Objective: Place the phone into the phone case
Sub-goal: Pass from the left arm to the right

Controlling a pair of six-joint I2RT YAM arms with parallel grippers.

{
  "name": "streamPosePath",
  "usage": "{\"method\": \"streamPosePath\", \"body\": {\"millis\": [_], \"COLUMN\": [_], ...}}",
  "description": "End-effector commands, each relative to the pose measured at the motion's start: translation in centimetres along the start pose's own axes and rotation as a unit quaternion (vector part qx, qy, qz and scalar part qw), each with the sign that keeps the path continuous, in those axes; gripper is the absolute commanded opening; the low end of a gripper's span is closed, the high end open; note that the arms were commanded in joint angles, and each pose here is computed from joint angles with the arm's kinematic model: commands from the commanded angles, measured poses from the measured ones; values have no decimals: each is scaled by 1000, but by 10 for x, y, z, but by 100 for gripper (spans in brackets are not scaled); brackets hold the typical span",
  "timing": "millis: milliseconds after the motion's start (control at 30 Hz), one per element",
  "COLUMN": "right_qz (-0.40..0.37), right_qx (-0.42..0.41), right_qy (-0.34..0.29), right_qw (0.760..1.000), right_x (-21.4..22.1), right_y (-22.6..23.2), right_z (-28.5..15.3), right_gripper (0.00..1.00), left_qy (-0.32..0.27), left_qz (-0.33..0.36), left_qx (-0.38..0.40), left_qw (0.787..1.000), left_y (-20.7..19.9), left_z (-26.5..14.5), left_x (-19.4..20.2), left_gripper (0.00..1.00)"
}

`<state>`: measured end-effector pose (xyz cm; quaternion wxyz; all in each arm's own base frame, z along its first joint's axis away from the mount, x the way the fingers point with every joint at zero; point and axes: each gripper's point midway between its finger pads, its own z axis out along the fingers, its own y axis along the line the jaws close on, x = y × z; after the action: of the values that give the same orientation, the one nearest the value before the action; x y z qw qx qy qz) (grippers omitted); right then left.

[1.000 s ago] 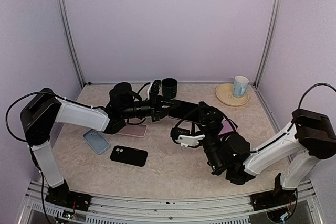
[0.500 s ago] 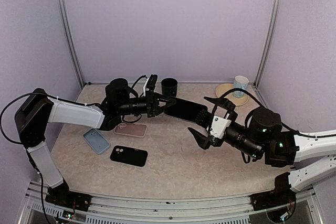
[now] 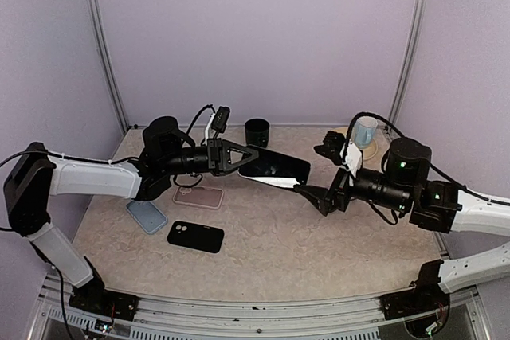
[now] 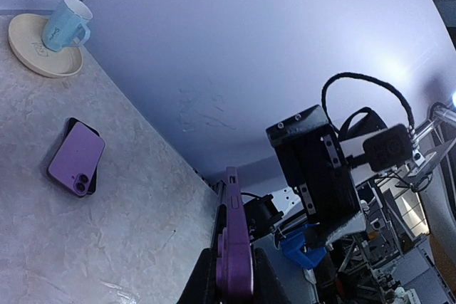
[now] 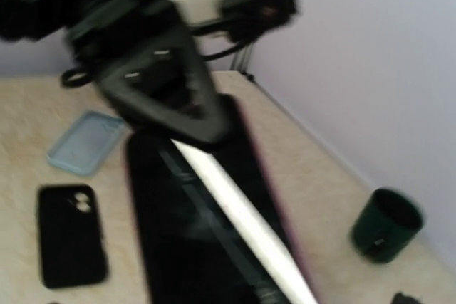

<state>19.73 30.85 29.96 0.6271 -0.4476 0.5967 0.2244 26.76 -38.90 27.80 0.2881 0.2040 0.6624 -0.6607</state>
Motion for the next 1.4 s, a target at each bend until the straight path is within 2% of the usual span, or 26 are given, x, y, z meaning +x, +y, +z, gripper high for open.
{"method": "streamPosePath", "body": {"millis": [0,200,367,567,933,1133,1367], "right_qz": [144,243,332,416,470,471,468], "right_qx": [-73,-85,-145,-158,-243,-254,-269], "right_qy": [-56,-63,-51,-28,-27,-20,-15], "right_qw": [985,964,931,895,848,844,842], "right_x": [-26,-23,-19,-4,-6,-5,-5], "right_y": [0,-15,-5,-10,6,9,13], "right_z": [-6,-1,10,25,49,55,55], "right_gripper": [99,98,95,93,81,73,68], "left_qy": [-35,-63,-91,-117,-119,-106,-105], "left_qz": [69,82,84,79,54,30,16], "left_qx": [19,33,45,65,58,53,53], "left_qw": [997,994,991,988,990,993,993], "left_y": [-26,-33,-35,-41,-24,-12,-5], "left_z": [-15,-24,-30,-35,-27,-20,-19], "left_x": [-12,-13,-14,-19,-19,-15,-17], "left_gripper": [0,0,0,0,0,0,0]}}
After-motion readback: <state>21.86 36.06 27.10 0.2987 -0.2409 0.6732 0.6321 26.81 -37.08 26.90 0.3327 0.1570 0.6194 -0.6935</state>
